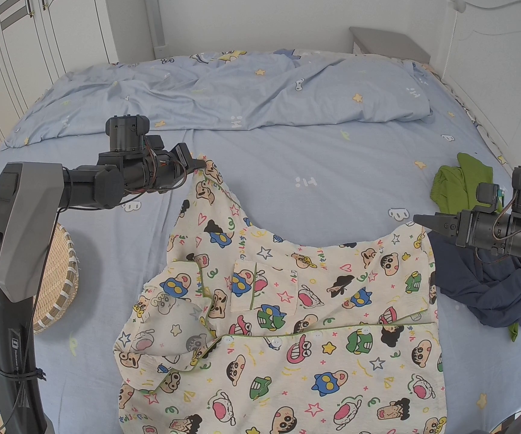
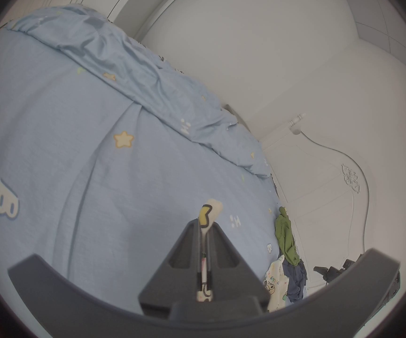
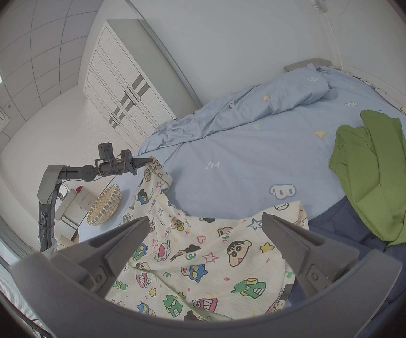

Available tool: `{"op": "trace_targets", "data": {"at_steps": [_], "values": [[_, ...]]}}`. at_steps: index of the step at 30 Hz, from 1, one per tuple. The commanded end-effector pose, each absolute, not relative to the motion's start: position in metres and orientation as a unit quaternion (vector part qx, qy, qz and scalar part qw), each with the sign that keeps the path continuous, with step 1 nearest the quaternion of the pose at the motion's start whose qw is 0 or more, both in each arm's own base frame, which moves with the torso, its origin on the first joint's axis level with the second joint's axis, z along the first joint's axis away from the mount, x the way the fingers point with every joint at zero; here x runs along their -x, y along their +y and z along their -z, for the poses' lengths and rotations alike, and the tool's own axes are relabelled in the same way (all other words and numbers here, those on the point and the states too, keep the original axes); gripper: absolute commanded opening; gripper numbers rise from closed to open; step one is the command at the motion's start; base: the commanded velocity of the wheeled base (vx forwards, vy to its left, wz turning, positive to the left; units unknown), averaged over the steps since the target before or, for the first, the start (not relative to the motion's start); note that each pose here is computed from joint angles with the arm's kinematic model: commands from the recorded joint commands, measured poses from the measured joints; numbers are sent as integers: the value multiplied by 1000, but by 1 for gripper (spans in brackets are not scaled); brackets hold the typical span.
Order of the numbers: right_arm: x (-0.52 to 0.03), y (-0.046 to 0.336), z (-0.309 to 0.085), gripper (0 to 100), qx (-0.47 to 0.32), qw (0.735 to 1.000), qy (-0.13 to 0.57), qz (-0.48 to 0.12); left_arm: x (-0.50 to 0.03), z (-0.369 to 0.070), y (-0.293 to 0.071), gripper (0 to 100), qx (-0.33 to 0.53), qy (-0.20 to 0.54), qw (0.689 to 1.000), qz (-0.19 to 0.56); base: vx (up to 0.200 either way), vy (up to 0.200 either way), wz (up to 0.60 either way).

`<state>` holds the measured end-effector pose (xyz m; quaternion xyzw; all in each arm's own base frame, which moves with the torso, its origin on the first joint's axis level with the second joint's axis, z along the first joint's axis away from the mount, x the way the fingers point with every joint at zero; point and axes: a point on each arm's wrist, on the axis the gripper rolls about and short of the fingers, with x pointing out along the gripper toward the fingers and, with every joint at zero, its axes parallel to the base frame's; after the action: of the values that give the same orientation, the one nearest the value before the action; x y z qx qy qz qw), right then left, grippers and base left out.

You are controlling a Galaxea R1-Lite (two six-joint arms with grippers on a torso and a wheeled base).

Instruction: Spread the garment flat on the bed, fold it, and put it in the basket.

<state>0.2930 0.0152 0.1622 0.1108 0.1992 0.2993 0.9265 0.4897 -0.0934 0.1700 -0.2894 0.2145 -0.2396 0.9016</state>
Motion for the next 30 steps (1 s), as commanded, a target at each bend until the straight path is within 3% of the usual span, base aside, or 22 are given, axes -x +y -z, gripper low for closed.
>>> {"op": "trace_targets", "data": {"at_steps": [1,8,13,20,30], "values": [[-297,14,-157,100,-113,926,206,-296,-490,-180,-88,0,289,199,905,239,0,0,0],[-304,13,-156,100,-117,926,208,-294,-494,-188,-62,0,294,184,912,219,0,0,0],[-312,13,-155,100,-120,925,211,-293,-495,-186,-63,0,294,185,912,219,0,0,0],[-327,0,-115,100,-149,914,270,-263,-494,-183,-67,0,294,191,910,221,0,0,0],[-297,1,-90,100,-168,893,324,-262,-495,-179,-70,0,294,195,909,221,0,0,0]]}}
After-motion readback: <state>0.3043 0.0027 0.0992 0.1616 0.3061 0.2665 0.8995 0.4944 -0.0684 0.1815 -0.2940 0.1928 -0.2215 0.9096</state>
